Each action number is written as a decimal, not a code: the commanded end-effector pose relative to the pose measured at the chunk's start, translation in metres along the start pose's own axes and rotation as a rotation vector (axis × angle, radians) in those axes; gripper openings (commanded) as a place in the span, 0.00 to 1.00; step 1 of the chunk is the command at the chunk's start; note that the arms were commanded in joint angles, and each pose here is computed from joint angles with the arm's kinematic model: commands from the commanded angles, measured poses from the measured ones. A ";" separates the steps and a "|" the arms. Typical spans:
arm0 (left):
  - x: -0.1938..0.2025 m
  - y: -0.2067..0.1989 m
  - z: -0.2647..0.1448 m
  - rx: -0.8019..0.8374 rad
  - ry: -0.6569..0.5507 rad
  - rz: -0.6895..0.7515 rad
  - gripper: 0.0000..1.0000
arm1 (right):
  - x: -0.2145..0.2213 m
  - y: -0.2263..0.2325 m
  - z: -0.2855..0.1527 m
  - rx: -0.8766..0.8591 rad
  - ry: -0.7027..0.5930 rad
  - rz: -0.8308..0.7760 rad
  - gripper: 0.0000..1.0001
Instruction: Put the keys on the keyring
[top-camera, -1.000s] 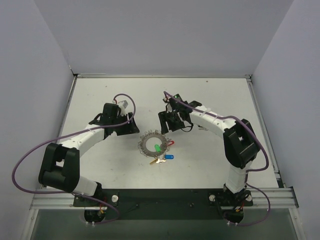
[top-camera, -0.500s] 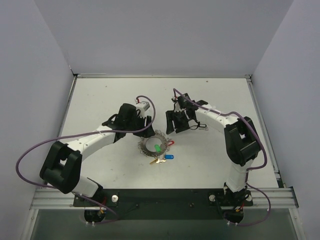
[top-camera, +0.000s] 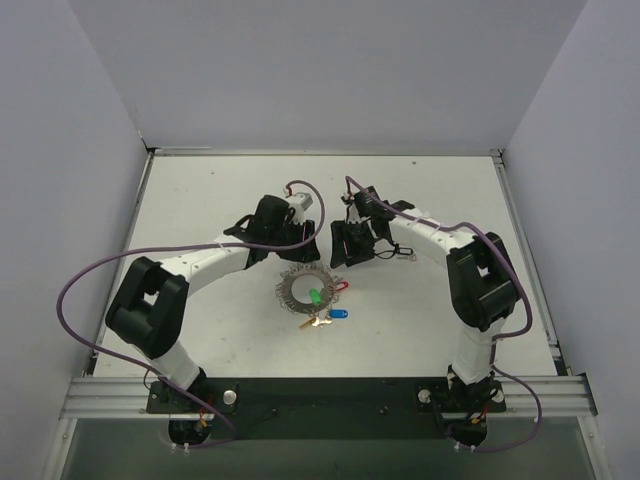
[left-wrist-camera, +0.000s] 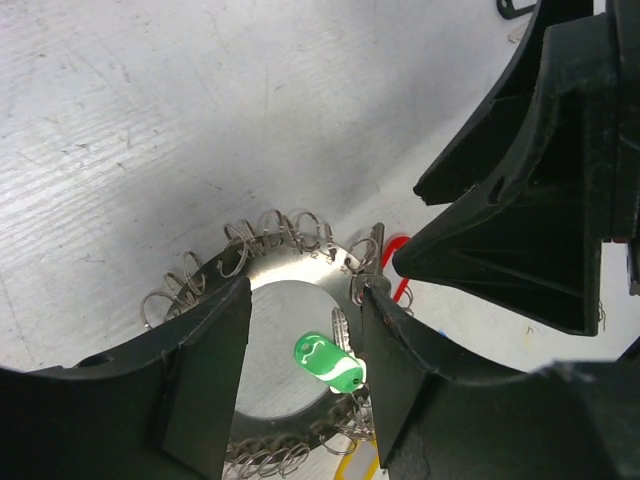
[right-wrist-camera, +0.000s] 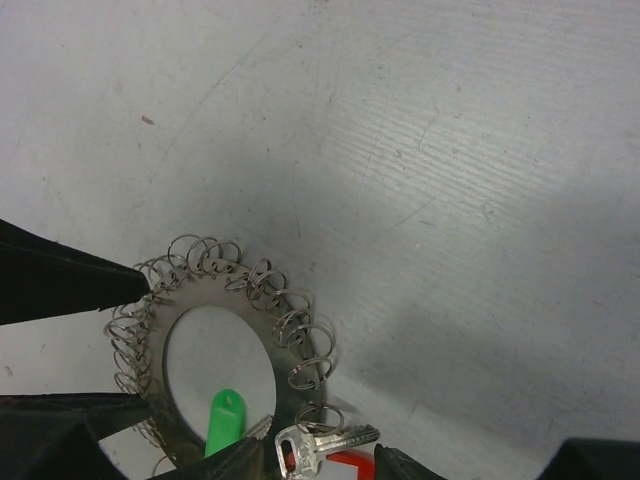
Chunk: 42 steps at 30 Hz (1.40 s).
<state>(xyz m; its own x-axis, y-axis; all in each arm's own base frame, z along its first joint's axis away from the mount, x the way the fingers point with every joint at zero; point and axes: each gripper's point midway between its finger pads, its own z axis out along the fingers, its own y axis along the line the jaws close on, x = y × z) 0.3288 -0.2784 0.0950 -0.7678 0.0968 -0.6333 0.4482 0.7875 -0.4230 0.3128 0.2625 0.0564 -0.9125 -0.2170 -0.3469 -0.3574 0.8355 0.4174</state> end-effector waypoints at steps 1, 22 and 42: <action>-0.019 0.008 -0.005 -0.066 -0.038 -0.033 0.58 | -0.010 0.008 0.004 0.005 0.001 -0.005 0.46; -0.007 0.069 -0.046 -0.161 -0.059 -0.144 0.58 | -0.015 0.016 0.037 0.249 0.104 -0.185 0.40; 0.000 0.070 -0.043 -0.152 -0.035 -0.147 0.57 | -0.010 0.023 0.051 0.224 0.139 -0.197 0.31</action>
<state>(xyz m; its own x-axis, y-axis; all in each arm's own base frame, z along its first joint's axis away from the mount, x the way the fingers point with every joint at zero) 0.3390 -0.1966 0.0841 -0.8139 -0.0433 -0.5794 0.2397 0.8834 -0.4027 0.3271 0.3064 0.0217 -0.8588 -0.4204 -0.2929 -0.4771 0.8645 0.1580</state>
